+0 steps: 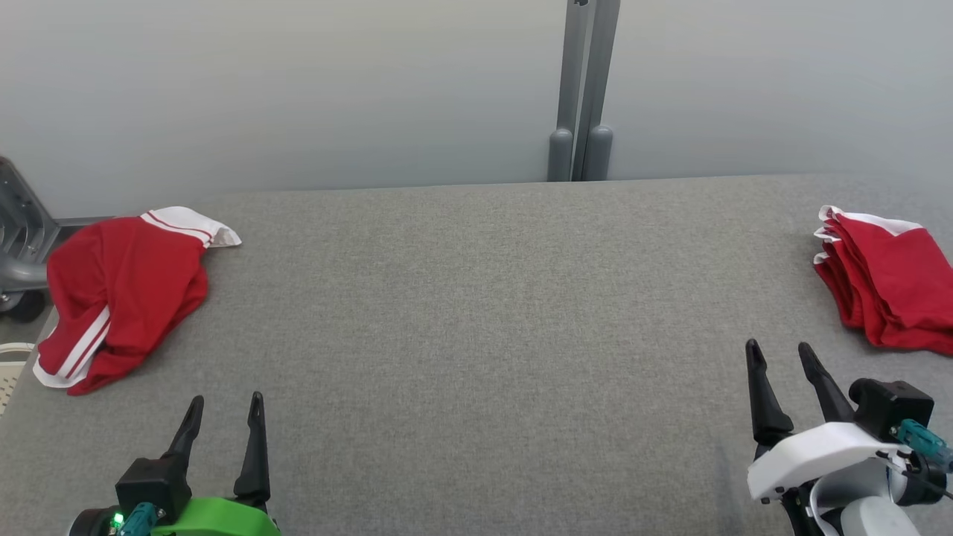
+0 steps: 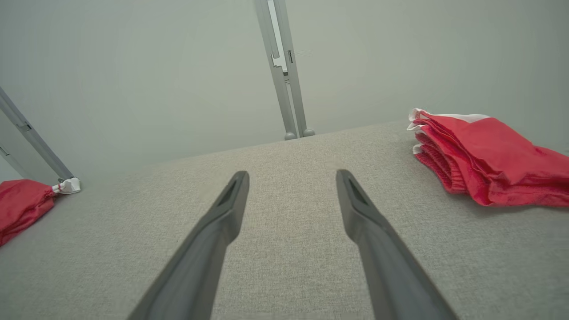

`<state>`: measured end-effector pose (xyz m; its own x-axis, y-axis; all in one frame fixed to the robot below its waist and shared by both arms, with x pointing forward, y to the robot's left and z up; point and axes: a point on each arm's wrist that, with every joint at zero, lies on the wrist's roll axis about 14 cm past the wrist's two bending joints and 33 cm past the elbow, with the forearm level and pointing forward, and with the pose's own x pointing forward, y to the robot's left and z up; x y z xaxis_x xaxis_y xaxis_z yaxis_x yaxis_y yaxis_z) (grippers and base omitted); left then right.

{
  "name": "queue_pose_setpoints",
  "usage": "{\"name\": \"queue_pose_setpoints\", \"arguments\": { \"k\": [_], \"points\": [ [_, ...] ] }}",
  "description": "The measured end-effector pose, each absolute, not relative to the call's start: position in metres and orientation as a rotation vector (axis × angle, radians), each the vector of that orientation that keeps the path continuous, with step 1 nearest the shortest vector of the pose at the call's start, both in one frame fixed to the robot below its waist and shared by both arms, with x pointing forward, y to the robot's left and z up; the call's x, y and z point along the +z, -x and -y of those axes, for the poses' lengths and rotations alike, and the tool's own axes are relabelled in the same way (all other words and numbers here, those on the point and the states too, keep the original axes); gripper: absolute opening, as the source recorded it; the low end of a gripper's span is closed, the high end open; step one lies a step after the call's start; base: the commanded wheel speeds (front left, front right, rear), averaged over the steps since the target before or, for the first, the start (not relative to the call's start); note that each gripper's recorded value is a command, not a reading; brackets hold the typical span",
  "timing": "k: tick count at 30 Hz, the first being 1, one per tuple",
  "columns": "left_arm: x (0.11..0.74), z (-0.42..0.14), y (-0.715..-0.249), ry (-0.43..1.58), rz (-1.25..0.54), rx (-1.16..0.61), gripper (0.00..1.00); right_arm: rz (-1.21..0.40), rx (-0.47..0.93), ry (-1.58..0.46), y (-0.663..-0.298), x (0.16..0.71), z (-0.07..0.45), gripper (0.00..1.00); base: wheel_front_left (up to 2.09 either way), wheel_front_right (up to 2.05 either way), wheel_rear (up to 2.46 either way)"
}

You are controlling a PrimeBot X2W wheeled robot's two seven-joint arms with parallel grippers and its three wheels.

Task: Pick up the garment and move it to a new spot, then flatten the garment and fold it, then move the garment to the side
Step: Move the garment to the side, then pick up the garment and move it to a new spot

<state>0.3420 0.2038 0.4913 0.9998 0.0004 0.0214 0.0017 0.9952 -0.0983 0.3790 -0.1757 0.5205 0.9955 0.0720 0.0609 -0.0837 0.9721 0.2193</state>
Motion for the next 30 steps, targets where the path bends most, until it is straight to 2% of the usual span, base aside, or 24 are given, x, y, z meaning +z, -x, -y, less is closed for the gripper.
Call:
{"name": "queue_pose_setpoints", "arguments": {
  "k": [11,24,30],
  "points": [
    [0.487,-0.198,-0.336,0.099,0.009,-0.048,1.00,-0.019,0.061,-0.224,-0.359,0.499,0.178,1.00,0.00,0.00,0.00],
    [0.490,-0.198,-0.334,0.100,0.022,-0.036,1.00,-0.029,0.067,-0.228,-0.359,0.497,0.175,1.00,0.00,0.00,0.00],
    [0.490,-0.208,-0.325,0.099,0.029,-0.001,1.00,-0.048,0.123,-0.230,-0.362,0.494,0.156,1.00,0.00,0.00,0.00]
  ]
}}
